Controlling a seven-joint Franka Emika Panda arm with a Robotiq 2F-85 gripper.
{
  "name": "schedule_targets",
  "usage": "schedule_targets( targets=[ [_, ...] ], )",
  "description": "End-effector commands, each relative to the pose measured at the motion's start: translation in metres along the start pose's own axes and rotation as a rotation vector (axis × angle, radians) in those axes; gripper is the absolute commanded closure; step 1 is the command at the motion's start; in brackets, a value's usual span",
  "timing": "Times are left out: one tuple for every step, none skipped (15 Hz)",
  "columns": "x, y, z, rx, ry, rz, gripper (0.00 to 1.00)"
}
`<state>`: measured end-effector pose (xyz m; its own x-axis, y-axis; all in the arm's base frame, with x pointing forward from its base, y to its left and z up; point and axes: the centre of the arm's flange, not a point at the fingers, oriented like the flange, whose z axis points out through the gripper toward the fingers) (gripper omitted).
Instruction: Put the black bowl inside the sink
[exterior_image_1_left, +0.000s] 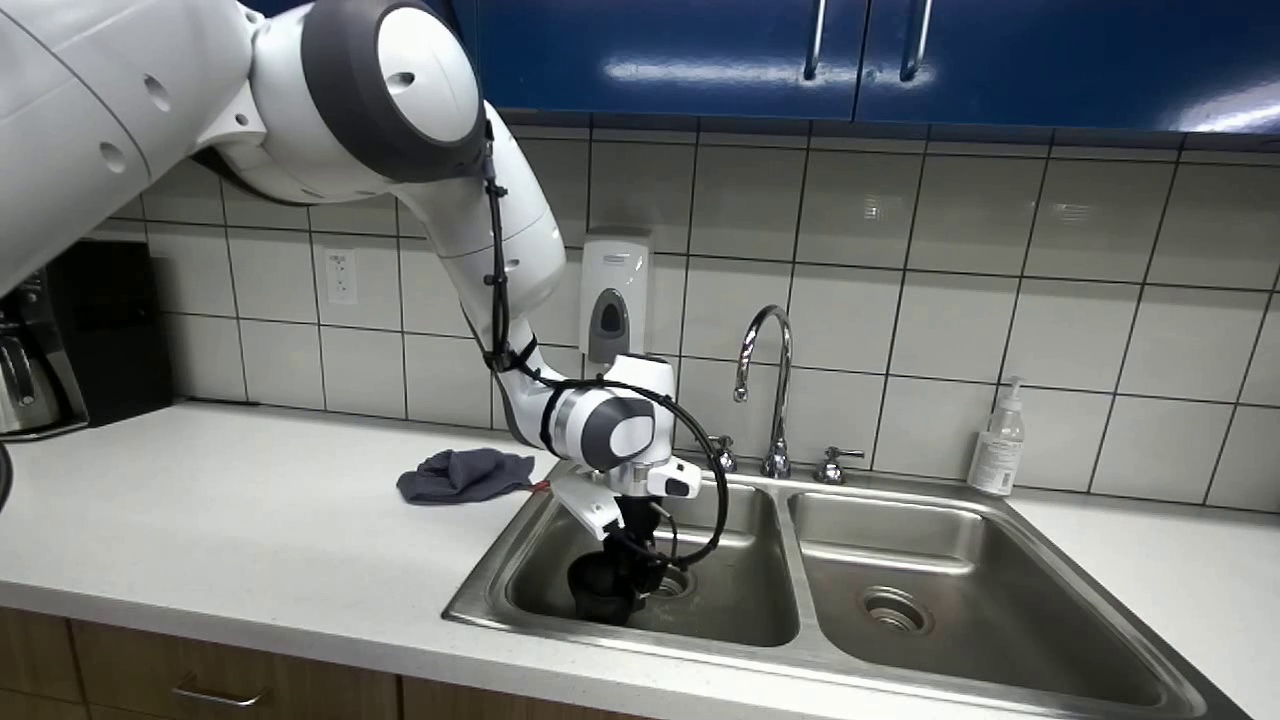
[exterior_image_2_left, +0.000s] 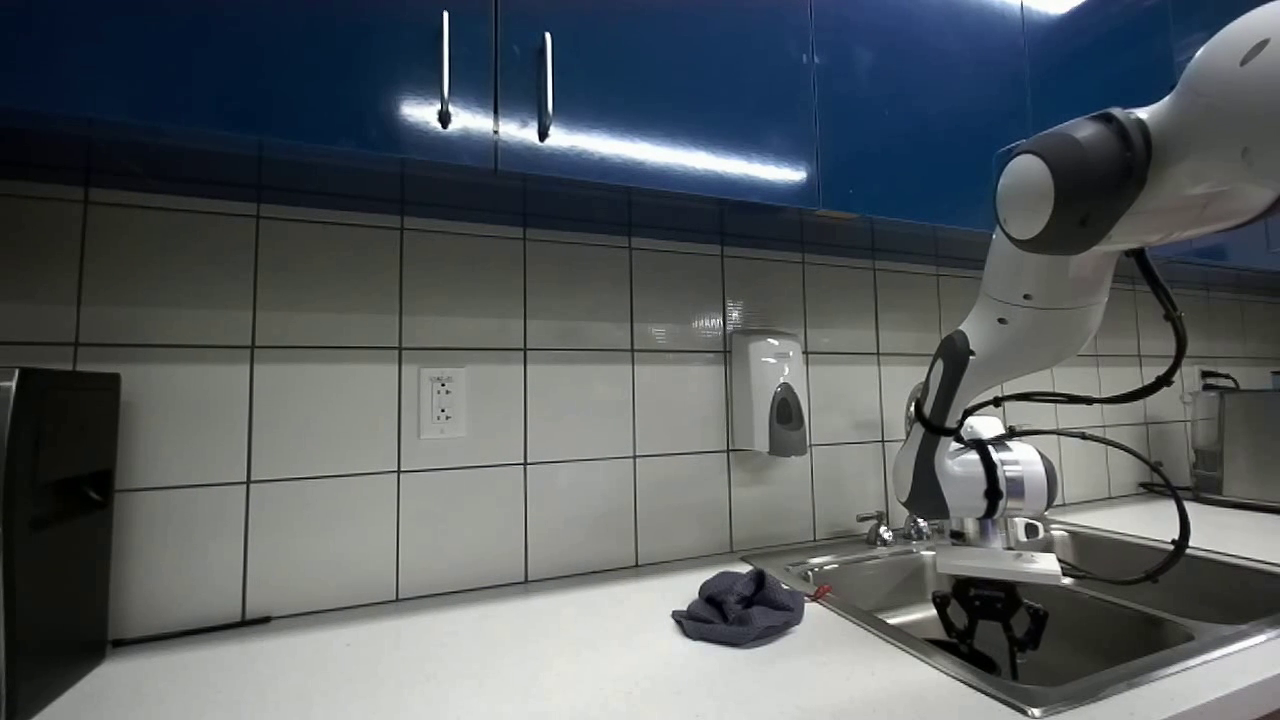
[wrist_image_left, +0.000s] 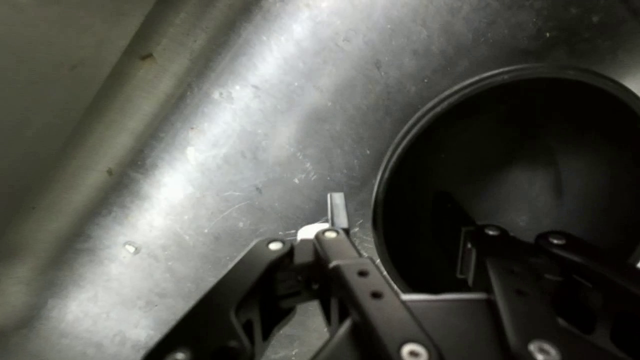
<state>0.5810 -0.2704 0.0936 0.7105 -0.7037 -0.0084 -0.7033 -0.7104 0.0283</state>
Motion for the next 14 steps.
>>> schedule_targets(
  targets=[
    [0.011, -0.001, -0.005, 0.015, -0.012, -0.005, 0.21],
    [0.012, -0.001, -0.008, 0.019, -0.007, -0.005, 0.12],
    [0.013, -0.002, -0.011, 0.024, -0.001, -0.005, 0.06],
    [0.014, -0.003, -0.015, 0.028, 0.006, -0.005, 0.01],
    [0.015, -0.004, -0.021, 0.035, 0.017, -0.006, 0.00],
    [0.016, -0.005, -0.027, 0.041, 0.029, -0.008, 0.00],
    [0.017, -0.006, -0.032, 0.046, 0.040, -0.010, 0.00],
    [0.018, -0.007, -0.039, 0.053, 0.053, -0.011, 0.00],
    [0.019, -0.008, -0.046, 0.061, 0.066, -0.012, 0.00],
    [0.019, -0.008, -0.055, 0.069, 0.082, -0.014, 0.00],
    [0.019, -0.009, -0.062, 0.076, 0.095, -0.017, 0.00],
    [0.019, -0.010, -0.072, 0.083, 0.110, -0.020, 0.00],
    [0.018, -0.011, -0.081, 0.090, 0.123, -0.025, 0.00],
    [0.017, -0.012, -0.091, 0.097, 0.136, -0.033, 0.00]
  ],
)
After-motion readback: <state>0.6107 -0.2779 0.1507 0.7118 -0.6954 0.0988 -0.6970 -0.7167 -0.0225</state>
